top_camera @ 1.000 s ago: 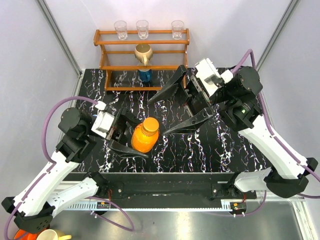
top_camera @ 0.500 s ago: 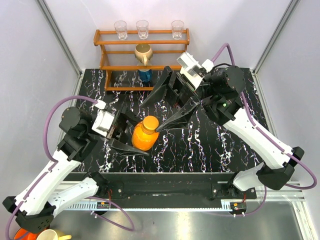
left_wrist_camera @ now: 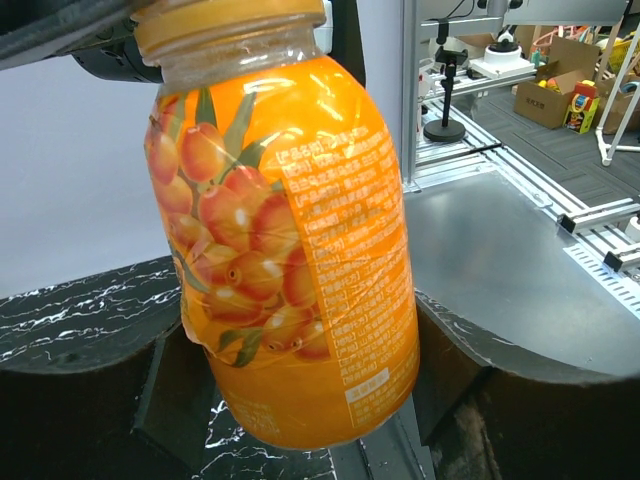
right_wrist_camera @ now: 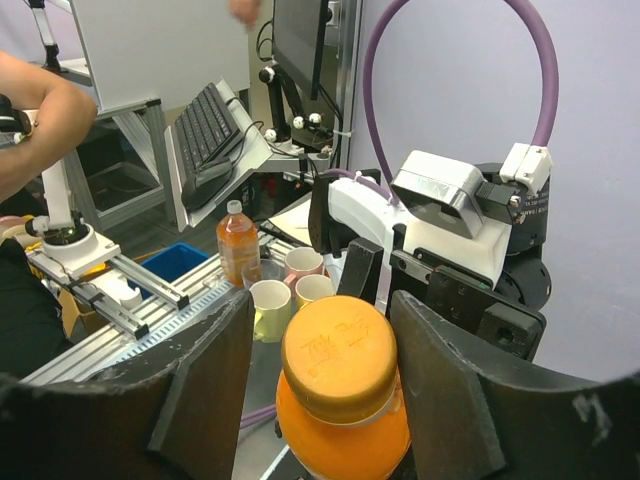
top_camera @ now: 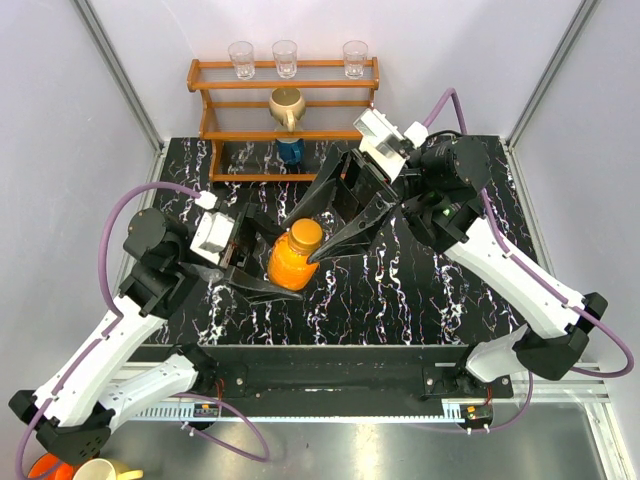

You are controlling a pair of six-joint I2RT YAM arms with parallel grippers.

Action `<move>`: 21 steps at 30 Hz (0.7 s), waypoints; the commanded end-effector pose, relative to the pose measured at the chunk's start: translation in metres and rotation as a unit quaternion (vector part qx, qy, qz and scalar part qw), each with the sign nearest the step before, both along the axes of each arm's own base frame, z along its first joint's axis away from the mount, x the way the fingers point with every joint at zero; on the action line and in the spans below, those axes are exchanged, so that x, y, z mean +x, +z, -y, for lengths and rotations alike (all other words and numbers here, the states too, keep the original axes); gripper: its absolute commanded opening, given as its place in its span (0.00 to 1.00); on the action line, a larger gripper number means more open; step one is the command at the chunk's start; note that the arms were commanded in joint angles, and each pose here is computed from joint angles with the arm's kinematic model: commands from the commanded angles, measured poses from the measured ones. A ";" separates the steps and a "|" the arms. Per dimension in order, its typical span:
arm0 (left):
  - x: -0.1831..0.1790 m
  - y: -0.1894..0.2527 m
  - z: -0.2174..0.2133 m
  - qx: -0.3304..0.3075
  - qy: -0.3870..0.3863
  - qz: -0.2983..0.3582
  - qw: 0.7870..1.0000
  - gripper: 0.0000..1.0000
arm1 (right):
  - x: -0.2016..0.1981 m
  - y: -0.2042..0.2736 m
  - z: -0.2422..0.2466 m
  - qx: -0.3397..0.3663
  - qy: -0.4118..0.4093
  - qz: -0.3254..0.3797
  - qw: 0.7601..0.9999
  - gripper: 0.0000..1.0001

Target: Screw on the bottle caps

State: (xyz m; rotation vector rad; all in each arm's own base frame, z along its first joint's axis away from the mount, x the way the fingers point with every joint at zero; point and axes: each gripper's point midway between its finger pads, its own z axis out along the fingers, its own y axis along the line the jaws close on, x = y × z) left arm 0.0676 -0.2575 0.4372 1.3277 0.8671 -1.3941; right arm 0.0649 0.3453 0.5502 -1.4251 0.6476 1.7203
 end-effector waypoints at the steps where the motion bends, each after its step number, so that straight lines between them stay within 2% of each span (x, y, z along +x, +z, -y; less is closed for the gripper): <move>1: 0.003 0.016 -0.003 -0.031 0.019 0.029 0.999 0.20 | -0.012 0.008 0.009 0.016 0.011 0.014 1.000 0.64; 10: 0.006 0.022 -0.005 -0.042 0.036 0.030 0.998 0.20 | -0.008 0.007 0.005 0.018 0.005 0.002 1.000 0.53; 17: 0.012 0.030 -0.009 -0.056 0.064 0.029 0.996 0.20 | 0.002 0.002 -0.003 0.019 -0.018 -0.017 1.000 0.31; 21: 0.019 0.036 -0.010 -0.067 0.089 0.026 0.993 0.20 | 0.017 -0.002 -0.011 0.026 -0.063 -0.035 0.997 0.20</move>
